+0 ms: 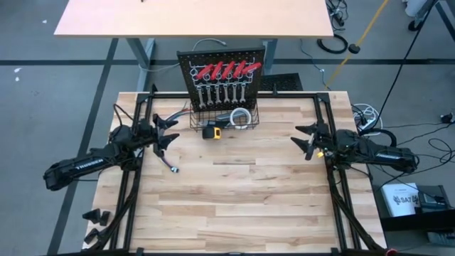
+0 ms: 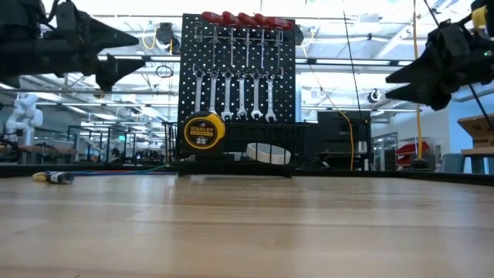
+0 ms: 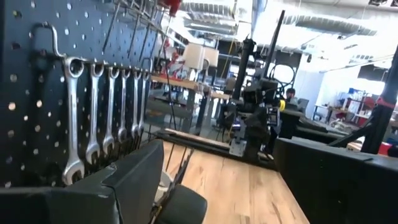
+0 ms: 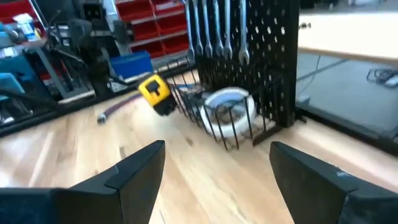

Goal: Hang tools onto peg board
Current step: Return to Home Position

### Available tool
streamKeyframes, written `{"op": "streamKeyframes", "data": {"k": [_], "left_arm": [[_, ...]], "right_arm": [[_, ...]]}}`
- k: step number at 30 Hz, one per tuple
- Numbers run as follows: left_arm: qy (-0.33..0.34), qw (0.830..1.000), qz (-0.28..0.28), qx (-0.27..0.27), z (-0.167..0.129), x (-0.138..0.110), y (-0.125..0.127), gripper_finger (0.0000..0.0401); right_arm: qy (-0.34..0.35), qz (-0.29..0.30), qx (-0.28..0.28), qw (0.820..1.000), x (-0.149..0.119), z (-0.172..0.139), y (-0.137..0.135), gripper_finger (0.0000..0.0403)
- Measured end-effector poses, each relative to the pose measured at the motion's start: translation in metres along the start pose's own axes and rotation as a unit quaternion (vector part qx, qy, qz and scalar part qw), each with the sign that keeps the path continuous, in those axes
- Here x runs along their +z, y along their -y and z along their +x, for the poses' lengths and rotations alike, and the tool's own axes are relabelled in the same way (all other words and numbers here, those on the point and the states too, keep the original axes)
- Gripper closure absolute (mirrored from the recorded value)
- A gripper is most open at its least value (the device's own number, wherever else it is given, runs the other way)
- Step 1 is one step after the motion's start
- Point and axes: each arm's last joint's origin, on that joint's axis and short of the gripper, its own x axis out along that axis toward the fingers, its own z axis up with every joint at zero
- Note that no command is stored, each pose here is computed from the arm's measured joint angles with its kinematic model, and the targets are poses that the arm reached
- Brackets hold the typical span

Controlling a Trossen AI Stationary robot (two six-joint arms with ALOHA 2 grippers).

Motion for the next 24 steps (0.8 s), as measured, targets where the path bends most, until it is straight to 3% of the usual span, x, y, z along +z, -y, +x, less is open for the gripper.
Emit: {"op": "streamKeyframes", "data": {"k": [4,9,15,18,22,24], "left_arm": [[0.001,1.000,-0.007,-0.006,-0.001,0.000,0.001,0.0092],[-0.048,0.999,-0.024,0.009,-0.002,-0.009,-0.002,0.0092],[-0.076,0.996,-0.031,0.018,-0.002,-0.015,-0.003,0.0092],[-0.078,0.996,-0.032,0.035,-0.003,-0.016,-0.004,0.0092],[-0.086,0.994,0.019,0.057,-0.003,-0.018,-0.006,0.0092],[-0.097,0.993,0.035,0.057,-0.003,-0.020,-0.006,0.0092]], "right_arm": [[0.009,-0.015,-0.009,1.000,0.001,0.000,0.001,0.0122],[0.001,-0.034,-0.013,0.999,-0.014,0.007,0.003,0.0122],[-0.016,-0.042,0.086,0.995,-0.014,0.007,-0.004,0.0122],[-0.023,-0.085,0.106,0.990,-0.015,0.007,-0.005,0.0122],[-0.017,-0.113,0.114,0.987,-0.016,0.009,-0.005,0.0122],[-0.005,-0.108,0.155,0.982,-0.016,0.010,-0.008,0.0122]]}}
